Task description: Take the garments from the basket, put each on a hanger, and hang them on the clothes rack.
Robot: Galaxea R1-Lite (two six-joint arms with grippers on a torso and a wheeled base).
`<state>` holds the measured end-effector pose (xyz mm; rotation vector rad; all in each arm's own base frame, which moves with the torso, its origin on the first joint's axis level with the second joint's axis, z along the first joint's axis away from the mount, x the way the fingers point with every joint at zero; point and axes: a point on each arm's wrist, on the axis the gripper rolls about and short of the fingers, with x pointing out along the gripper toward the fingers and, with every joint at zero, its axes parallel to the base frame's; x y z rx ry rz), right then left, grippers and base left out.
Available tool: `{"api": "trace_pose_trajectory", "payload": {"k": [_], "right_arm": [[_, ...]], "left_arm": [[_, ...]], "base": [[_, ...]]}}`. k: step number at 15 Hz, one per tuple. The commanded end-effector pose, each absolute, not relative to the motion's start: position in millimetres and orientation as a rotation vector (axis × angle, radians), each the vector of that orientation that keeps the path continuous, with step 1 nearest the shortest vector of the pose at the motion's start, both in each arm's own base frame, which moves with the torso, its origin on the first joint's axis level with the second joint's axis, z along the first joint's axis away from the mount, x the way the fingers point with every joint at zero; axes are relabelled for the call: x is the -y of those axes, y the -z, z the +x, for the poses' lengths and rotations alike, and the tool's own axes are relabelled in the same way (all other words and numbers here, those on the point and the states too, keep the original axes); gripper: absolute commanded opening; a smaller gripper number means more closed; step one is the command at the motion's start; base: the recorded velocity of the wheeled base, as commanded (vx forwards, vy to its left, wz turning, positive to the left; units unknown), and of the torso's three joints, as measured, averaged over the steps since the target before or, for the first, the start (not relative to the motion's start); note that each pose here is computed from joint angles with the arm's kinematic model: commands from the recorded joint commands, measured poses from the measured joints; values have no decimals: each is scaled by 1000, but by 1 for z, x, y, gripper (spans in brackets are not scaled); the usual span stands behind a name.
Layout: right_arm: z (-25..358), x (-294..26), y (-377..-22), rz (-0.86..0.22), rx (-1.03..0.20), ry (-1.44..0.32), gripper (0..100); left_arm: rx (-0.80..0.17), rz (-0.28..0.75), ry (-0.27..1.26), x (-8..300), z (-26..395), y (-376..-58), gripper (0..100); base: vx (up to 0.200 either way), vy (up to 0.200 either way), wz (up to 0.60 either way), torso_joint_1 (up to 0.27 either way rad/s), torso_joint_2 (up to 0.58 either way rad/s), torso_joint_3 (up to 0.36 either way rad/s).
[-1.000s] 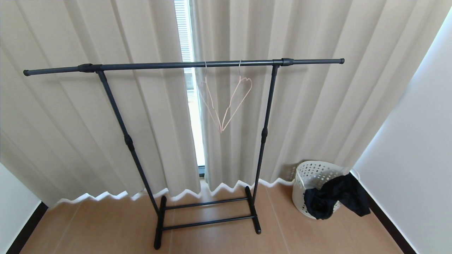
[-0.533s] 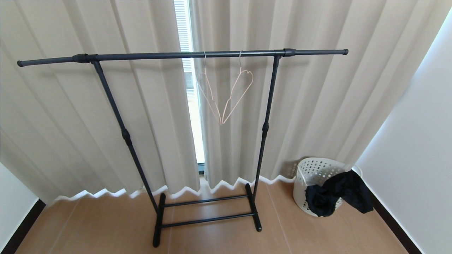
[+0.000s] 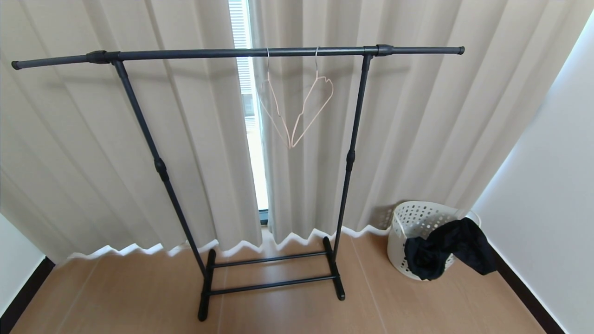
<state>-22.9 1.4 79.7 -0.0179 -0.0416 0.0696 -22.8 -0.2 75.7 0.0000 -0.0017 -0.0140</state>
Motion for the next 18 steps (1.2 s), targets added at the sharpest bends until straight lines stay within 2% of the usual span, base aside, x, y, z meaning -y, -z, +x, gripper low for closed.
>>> {"api": "trace_pose_trajectory", "payload": {"k": [1,9,18], "right_arm": [[-23,-1,-80,-18,42,-70,100],[-23,-1,-80,-18,42,-70,100],[-23,-1,-80,-18,42,-70,100]], "left_arm": [[2,0,14,0,-23,-76,100],[2,0,14,0,-23,-76,100],[2,0,14,0,-23,-76,100]], "base": [[0,0,0,-237,540,305],[0,0,0,-208,540,327],[0,0,0,-154,494,335]]}}
